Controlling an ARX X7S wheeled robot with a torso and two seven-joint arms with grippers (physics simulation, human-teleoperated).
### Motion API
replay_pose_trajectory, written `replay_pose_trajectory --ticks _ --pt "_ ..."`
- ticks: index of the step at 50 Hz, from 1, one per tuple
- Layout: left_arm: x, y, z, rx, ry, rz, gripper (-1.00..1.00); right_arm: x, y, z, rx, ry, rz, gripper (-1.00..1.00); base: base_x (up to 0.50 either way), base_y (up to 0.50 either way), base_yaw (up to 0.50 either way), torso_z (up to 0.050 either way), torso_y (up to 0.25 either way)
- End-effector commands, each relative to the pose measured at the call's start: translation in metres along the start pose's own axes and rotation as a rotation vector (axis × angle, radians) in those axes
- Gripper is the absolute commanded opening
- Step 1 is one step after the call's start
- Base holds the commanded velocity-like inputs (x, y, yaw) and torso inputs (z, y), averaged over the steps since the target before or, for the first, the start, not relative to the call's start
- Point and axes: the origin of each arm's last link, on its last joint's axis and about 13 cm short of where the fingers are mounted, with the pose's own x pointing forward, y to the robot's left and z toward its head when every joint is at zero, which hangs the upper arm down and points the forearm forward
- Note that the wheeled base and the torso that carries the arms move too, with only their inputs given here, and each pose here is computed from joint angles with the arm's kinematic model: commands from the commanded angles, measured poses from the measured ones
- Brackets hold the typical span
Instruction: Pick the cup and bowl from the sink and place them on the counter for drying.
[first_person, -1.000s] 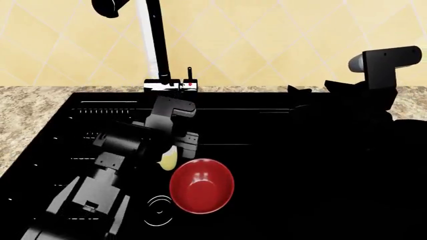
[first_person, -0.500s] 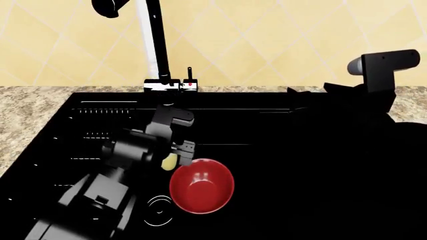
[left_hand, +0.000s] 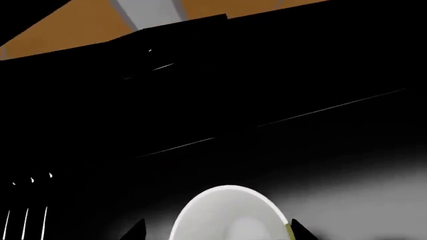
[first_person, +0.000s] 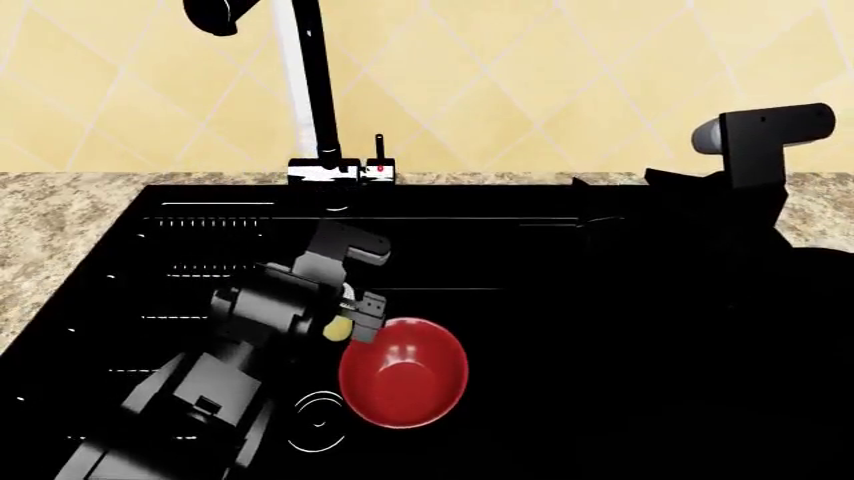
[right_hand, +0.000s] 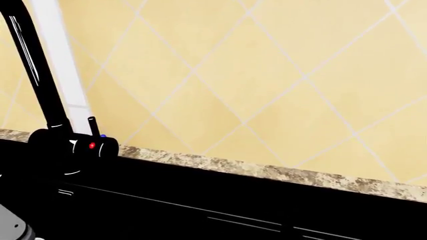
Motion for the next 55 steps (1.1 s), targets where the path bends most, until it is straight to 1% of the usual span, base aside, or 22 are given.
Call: replay_pose_trajectory --ticks 1,11,17,23,32,38,45,49,54,55 --pt "0.0 -0.005 -0.005 -0.03 0.031 -0.048 -1.0 0.0 0.0 0.0 0.0 -0.003 0.0 1.0 0.0 0.0 0.0 0.0 0.0" --pt "-0.007 -0.001 0.005 -0.037 0.003 -0.058 -1.0 0.001 0.0 0.0 0.001 -0.005 0.001 1.0 0.0 0.0 0.0 0.0 0.0" --pt "-0.017 0.004 0.015 -0.036 -0.03 -0.069 -1.0 0.002 0.0 0.002 0.0 -0.004 0.004 1.0 0.0 0.0 0.0 0.0 0.0" --pt "-0.029 0.005 0.022 -0.02 -0.07 -0.083 -1.0 0.003 0.0 0.003 -0.002 -0.004 0.005 1.0 0.0 0.0 0.0 0.0 0.0" --pt "-0.042 0.006 0.033 -0.019 -0.106 -0.097 -1.0 0.002 0.0 0.001 0.003 -0.006 0.005 1.0 0.0 0.0 0.0 0.0 0.0" --pt "-0.049 0.008 0.033 -0.011 -0.117 -0.106 -1.0 0.002 0.0 0.001 0.005 -0.01 0.005 1.0 0.0 0.0 0.0 0.0 0.0" --pt "-0.06 0.014 0.038 -0.002 -0.156 -0.112 -1.0 0.004 0.001 0.003 0.004 -0.012 0.013 1.0 0.0 0.0 0.0 0.0 0.0" --pt "-0.068 0.016 0.039 0.009 -0.18 -0.118 -1.0 0.005 0.002 0.002 0.006 -0.008 0.022 1.0 0.0 0.0 0.0 0.0 0.0" --pt "-0.08 0.022 0.039 0.003 -0.205 -0.133 -1.0 0.006 0.002 0.003 0.004 -0.003 0.029 1.0 0.0 0.0 0.0 0.0 0.0" --pt "-0.081 0.021 0.036 0.021 -0.208 -0.134 -1.0 0.006 0.002 0.003 0.004 -0.002 0.028 1.0 0.0 0.0 0.0 0.0 0.0"
